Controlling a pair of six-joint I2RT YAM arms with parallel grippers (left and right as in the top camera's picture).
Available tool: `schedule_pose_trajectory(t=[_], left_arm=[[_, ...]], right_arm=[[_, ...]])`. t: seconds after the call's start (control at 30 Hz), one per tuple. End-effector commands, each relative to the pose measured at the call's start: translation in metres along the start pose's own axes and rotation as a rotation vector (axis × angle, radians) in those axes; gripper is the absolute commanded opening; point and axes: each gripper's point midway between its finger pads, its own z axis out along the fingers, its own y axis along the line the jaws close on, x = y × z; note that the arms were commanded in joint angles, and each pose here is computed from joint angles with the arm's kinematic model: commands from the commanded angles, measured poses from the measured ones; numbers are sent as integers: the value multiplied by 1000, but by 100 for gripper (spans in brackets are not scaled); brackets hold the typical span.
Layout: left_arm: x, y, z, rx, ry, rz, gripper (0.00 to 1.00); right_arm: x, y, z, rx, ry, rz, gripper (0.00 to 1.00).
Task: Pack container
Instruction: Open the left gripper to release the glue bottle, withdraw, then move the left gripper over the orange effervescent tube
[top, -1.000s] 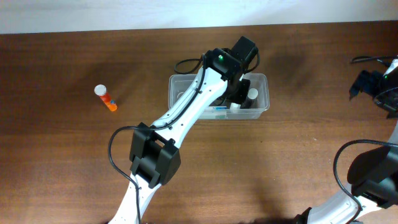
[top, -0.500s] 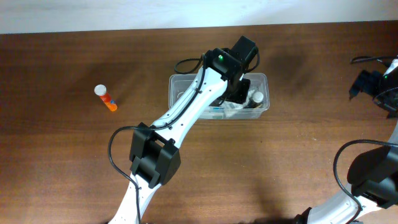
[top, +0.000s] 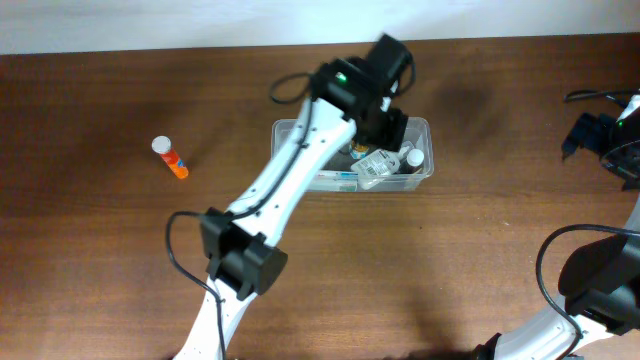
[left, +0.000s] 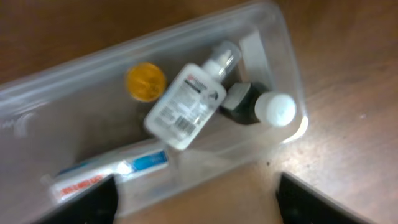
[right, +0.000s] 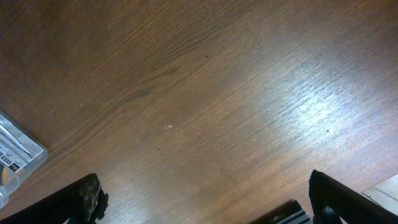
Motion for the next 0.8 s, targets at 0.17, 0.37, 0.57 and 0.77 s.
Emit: schedule_pose_trajectory(t=[0.17, 0.37, 0.57, 0.77], left_arm=[[-18, 106, -102, -130, -124, -112, 100], [-21, 165, -143, -154, -196, -212, 99], [4, 228, -175, -232, -189, -325, 99], [57, 274, -163, -274, -21, -464, 99]], right_arm=[[0, -1, -6, -2, -18, 14, 98], [0, -1, -6, -2, -18, 14, 98], [0, -1, -6, -2, -18, 14, 98], [0, -1, -6, -2, -18, 14, 98]])
